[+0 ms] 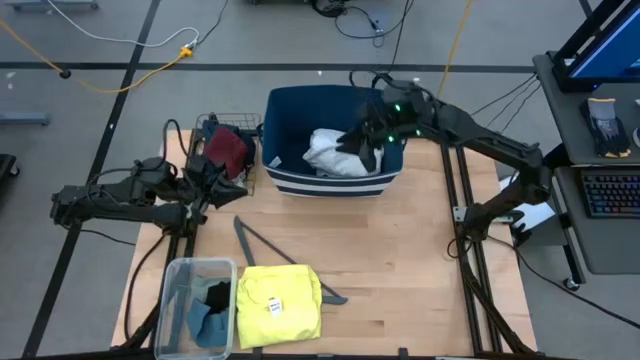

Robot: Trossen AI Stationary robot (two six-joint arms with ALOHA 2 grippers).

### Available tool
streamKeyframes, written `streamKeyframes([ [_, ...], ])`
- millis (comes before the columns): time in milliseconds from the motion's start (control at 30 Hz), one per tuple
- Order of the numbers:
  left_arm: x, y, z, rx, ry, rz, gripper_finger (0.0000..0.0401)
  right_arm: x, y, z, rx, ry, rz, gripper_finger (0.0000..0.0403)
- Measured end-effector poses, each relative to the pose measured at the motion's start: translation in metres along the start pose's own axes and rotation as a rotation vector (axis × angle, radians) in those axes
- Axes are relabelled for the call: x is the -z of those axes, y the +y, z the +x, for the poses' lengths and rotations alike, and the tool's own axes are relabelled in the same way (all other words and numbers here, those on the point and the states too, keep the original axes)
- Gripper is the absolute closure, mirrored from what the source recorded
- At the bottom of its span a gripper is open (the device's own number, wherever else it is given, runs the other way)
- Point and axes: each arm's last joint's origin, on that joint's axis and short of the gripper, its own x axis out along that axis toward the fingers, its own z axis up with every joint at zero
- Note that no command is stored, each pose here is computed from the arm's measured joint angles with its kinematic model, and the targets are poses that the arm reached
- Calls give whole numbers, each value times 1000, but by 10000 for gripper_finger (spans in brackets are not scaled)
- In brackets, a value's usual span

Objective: Pick & Place Cloths
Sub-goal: Put the yellow shirt into the blue laundry bin

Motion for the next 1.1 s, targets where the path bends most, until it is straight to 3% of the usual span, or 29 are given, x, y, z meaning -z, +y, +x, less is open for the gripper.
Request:
streamKeyframes([
  [233, 11, -2, 14, 29, 89, -18, 399, 5, 68, -4, -15, -30, -96, 342],
  [467, 13, -19, 32, 94, 182, -2, 400, 14, 108, -16, 24, -44, -123, 398],
  [600, 17, -29, 44, 88, 267, -2, 400, 20, 118, -32, -2, -5, -150, 397],
  [900, 16, -49, 76, -56, 456, 59, 400, 30, 130, -67, -145, 45, -234, 402],
  [1100, 13, -62, 108, -148, 539, 81, 401, 53, 125, -80, -159, 60, -261, 402],
])
